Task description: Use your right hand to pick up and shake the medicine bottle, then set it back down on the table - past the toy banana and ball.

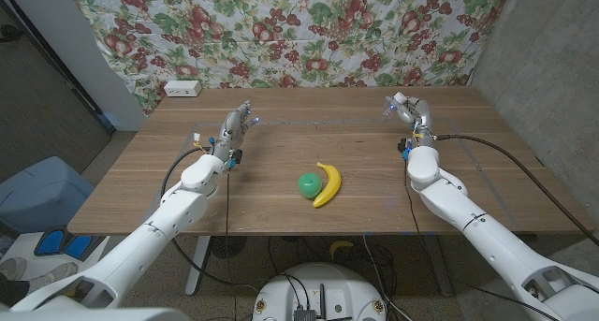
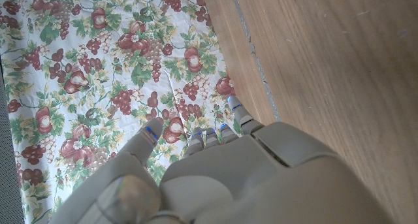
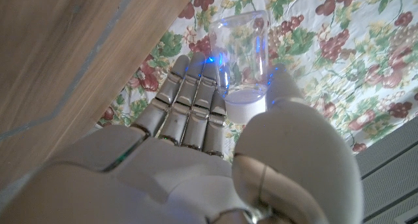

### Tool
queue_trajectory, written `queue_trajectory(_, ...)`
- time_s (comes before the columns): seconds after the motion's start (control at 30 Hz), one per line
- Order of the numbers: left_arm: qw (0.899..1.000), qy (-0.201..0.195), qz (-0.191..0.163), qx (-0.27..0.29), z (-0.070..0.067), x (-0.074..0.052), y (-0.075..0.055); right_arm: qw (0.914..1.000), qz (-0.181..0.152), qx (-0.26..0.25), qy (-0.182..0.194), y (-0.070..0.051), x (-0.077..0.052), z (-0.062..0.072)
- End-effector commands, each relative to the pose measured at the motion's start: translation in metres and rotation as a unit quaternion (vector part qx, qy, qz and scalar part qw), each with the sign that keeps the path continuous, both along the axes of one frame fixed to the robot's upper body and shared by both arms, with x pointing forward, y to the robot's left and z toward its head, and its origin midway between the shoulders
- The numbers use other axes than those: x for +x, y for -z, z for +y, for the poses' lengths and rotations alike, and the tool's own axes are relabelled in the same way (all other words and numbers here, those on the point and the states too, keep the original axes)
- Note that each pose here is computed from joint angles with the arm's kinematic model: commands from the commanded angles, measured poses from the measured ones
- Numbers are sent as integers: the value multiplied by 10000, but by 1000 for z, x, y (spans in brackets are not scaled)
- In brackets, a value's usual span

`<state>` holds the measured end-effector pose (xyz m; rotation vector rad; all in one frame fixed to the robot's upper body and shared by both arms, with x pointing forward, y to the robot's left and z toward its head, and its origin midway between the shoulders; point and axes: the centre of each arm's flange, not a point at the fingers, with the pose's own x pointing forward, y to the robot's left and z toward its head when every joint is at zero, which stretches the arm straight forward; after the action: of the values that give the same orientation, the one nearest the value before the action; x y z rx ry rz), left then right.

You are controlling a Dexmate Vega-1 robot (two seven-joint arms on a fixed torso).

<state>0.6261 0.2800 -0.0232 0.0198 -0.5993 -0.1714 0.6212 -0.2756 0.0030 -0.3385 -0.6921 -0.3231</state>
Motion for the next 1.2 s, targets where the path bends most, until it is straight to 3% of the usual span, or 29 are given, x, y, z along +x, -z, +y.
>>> queue_trajectory(0.03,10000,-32,-20,1,-1,-5,1,9931,561,-1001,-246,-11,0,7)
queue_trajectory(0.33,10000,-42,-18,-30,-2,-6,2,9872,789,-1334,-371,-17,4,11)
queue_trajectory(0.73,10000,-26,0,-12,-5,-1,-1,9877,780,-1319,-301,-19,7,10)
queue_trajectory(0.93,10000,-30,5,-8,-4,1,-2,9916,607,-1123,-192,-18,7,9)
queue_trajectory(1.2,10000,-29,23,-18,-3,3,-2,9987,60,-479,144,-9,3,7)
